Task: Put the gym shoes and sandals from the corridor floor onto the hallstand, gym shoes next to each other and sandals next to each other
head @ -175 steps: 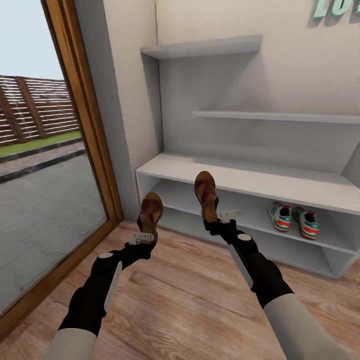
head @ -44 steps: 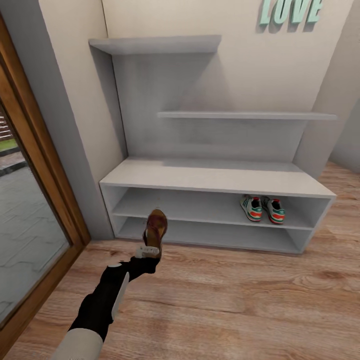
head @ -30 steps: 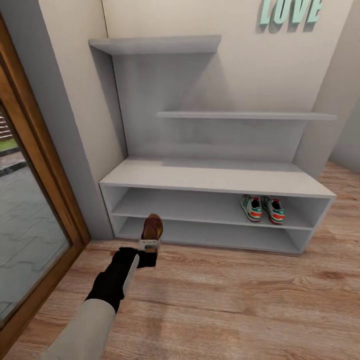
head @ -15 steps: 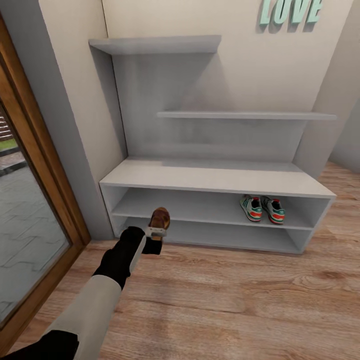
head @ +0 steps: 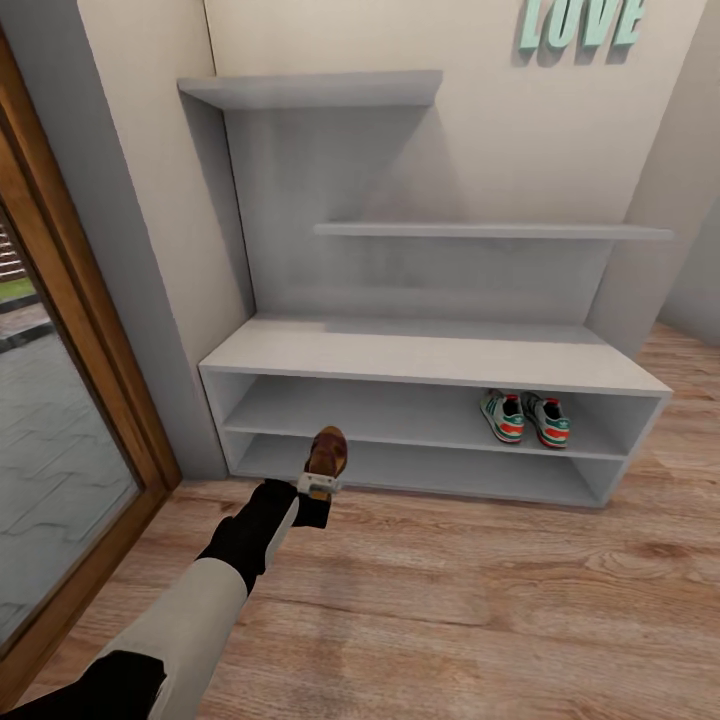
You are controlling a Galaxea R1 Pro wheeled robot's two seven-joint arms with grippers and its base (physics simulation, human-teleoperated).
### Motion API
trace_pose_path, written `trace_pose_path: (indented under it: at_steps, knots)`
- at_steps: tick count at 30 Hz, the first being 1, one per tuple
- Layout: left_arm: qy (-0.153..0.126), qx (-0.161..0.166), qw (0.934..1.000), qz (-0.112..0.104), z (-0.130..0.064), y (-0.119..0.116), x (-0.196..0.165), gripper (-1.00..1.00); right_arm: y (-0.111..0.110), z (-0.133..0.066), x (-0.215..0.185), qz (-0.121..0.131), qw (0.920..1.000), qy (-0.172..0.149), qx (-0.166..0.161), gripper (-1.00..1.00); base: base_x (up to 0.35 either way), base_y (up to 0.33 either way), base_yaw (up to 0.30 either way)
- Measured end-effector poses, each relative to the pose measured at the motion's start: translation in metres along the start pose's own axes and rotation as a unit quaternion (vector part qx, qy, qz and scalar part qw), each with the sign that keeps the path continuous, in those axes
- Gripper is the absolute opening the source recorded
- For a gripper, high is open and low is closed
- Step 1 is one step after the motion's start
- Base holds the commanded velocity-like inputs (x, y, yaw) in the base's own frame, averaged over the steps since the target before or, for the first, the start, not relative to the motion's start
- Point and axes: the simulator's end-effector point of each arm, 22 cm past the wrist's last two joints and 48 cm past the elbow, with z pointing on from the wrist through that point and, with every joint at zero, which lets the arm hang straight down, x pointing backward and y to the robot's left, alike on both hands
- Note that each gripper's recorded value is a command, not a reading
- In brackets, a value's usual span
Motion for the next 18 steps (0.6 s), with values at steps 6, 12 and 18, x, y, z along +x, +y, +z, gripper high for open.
trace_pose_path:
  at_steps: [6, 12, 18]
  knots:
    - [-0.007, 0.000, 1.0000, 0.000, -0.0001, -0.0001, -0.0031, -1.00, 0.0007, 0.0000, 0.0009, 0.000, 1.0000, 0.001, -0.001, -1.00, 0.000, 0.000, 0.000]
    - [-0.021, 0.000, 0.9998, 0.002, 0.0000, -0.0002, -0.0088, -1.00, 0.0008, 0.0000, 0.0014, -0.001, 1.0000, 0.001, 0.000, -1.00, 0.000, 0.000, 0.000]
    - [-0.023, 0.000, 0.9997, 0.002, 0.0008, -0.0002, -0.0090, -1.00, 0.0009, 0.0004, 0.0023, -0.002, 1.0000, 0.002, 0.000, -1.00, 0.000, 0.000, 0.000]
